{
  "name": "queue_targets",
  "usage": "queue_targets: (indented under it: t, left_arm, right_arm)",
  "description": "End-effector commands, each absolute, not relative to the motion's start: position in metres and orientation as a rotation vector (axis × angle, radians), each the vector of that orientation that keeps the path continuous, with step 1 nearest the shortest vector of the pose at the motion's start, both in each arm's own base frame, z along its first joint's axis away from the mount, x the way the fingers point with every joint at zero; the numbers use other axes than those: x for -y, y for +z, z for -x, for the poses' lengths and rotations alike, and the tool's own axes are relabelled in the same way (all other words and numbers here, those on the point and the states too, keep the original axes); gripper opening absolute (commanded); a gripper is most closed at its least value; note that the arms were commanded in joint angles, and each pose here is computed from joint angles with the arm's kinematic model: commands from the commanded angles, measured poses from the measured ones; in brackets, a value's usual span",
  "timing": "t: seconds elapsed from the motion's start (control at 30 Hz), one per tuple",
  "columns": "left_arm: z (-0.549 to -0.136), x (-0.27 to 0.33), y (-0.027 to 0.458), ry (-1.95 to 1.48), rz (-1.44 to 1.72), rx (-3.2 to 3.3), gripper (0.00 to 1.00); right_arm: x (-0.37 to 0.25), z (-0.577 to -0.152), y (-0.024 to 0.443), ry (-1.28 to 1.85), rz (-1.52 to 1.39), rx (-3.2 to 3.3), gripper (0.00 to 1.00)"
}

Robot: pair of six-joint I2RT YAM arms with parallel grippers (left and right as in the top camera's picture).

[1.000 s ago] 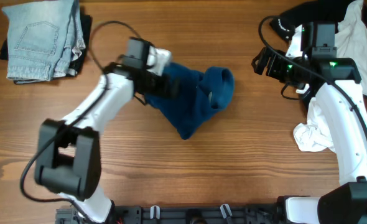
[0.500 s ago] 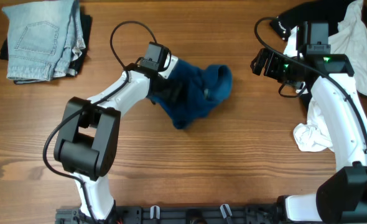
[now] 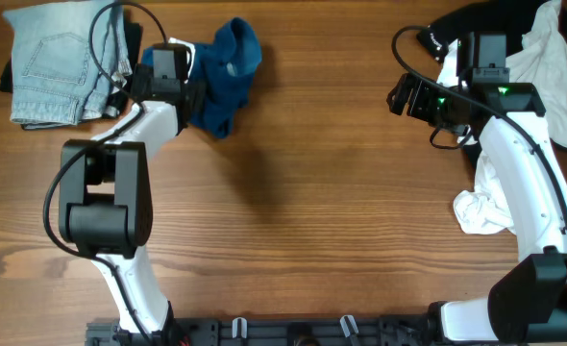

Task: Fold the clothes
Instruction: 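Grasp the folded teal bundle with the left gripper and lift it, then carry the bundle with the left gripper onto the jeans stack top-left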

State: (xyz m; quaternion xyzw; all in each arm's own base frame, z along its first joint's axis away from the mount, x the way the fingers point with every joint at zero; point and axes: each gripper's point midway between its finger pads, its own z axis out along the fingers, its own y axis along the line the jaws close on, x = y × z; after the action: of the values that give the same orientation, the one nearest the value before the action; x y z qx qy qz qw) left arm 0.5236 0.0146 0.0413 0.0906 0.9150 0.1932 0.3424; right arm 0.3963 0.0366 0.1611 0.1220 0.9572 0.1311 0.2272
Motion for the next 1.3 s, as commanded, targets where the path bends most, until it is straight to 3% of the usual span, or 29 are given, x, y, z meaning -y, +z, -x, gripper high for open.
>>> queue_targets:
  t: [0.0,0.13,0.23,0.4,0.67,0.9,1.27]
  left_arm:
    - [-0.511,0.003,0.073,0.346,-0.129,-2.368,1.0]
    - [-0.499,0.065,0.162,-0.198,0.017,-2.234,1.0]
    - [-0.501,0.094,0.187,-0.379,0.049,-2.162,0.97]
    - [-0.523,0.128,0.167,-0.372,0.039,-2.211,0.9]
    - [-0.59,0.167,0.133,-0.214,-0.052,-2.429,0.99]
    - [-0.576,0.134,0.092,0.06,-0.077,-2.56,0.99]
    - [-0.551,0.152,0.033,0.145,-0.263,-2.699,0.98]
  right_arm:
    - [-0.034,-0.399,0.157,0.333,-0.322,-2.645,0.99]
    - [-0.034,-0.399,0.157,0.333,-0.321,-2.644,0.99]
    - [-0.034,-0.399,0.157,0.334,-0.321,-2.643,1.0]
    - [-0.037,-0.397,0.156,0.362,-0.315,-2.655,0.99]
    - [-0.041,-0.389,0.153,0.384,-0.311,-2.69,1.0]
    - [-0.041,-0.394,0.156,0.386,-0.306,-2.667,1.0]
    - [-0.041,-0.396,0.157,0.387,-0.303,-2.656,1.0]
